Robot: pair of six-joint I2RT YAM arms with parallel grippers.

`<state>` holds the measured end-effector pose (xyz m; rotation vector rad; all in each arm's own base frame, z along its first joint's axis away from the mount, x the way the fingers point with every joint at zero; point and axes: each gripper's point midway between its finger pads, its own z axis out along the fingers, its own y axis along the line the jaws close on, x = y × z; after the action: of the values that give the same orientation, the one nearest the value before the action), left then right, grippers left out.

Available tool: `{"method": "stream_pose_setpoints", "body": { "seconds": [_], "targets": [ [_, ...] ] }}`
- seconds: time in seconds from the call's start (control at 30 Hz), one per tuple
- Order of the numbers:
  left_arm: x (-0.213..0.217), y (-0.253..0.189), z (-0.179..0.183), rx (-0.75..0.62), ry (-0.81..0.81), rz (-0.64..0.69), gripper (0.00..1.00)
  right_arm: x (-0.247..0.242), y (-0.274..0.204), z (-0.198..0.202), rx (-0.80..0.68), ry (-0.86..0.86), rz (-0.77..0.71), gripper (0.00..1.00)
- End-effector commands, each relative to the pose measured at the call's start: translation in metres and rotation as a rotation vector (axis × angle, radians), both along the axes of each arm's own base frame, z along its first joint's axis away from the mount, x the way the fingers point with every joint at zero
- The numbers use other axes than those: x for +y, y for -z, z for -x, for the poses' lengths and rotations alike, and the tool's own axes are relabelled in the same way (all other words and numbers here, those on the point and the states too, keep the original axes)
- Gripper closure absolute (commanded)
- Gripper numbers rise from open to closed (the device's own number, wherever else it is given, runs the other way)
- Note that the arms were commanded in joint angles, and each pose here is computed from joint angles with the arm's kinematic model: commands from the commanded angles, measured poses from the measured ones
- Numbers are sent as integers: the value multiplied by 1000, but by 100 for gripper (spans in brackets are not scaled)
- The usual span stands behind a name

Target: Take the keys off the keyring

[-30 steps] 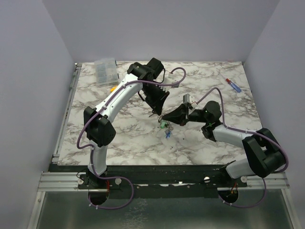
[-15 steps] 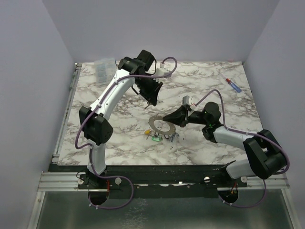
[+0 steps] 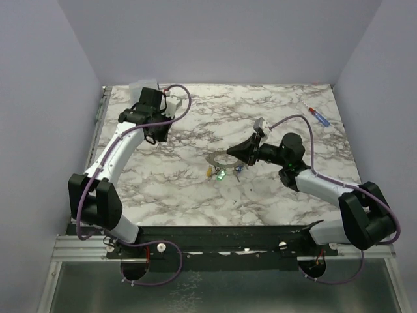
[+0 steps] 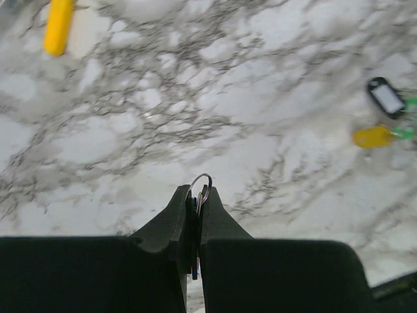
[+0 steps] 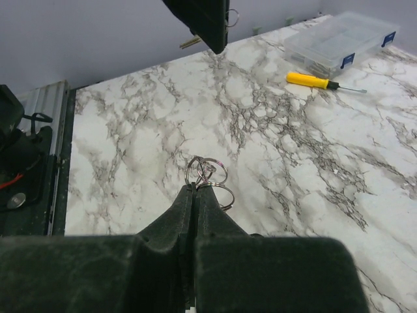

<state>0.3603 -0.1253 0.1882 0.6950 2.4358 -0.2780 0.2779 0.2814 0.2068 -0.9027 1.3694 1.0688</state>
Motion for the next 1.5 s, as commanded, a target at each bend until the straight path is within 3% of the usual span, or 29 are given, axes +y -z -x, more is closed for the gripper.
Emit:
{"method": "stream_pose_setpoints", "body": {
  "seconds": [0.0, 0.1, 0.17, 0.4, 0.67, 0.97, 1.2, 1.47],
  "targets": [
    [69, 12, -24, -230, -302, -234, 100, -3, -21, -15, 43, 77, -19, 99],
    [97, 37, -12, -219, -393, -295, 100, -3, -22, -21, 91, 99, -6, 99],
    [104, 52, -6, -192, -406, -265, 100, -3, -24, -21, 108, 98, -4, 99],
    [49, 92, 22, -5, -216, 87, 93, -5, -23, -18, 94, 107, -17, 99],
    [20, 114, 29, 114, -180, 330, 84, -4, -22, -16, 101, 93, -19, 99],
    [25, 150, 31, 250, -222, 404, 85, -3, -18, -14, 113, 83, -18, 99],
    [56, 179, 30, 306, -338, 364, 70, -3, -14, -15, 123, 83, -13, 100],
    [94, 189, 23, 292, -462, 306, 63, -3, -12, -16, 130, 87, -11, 99]
  ]
}}
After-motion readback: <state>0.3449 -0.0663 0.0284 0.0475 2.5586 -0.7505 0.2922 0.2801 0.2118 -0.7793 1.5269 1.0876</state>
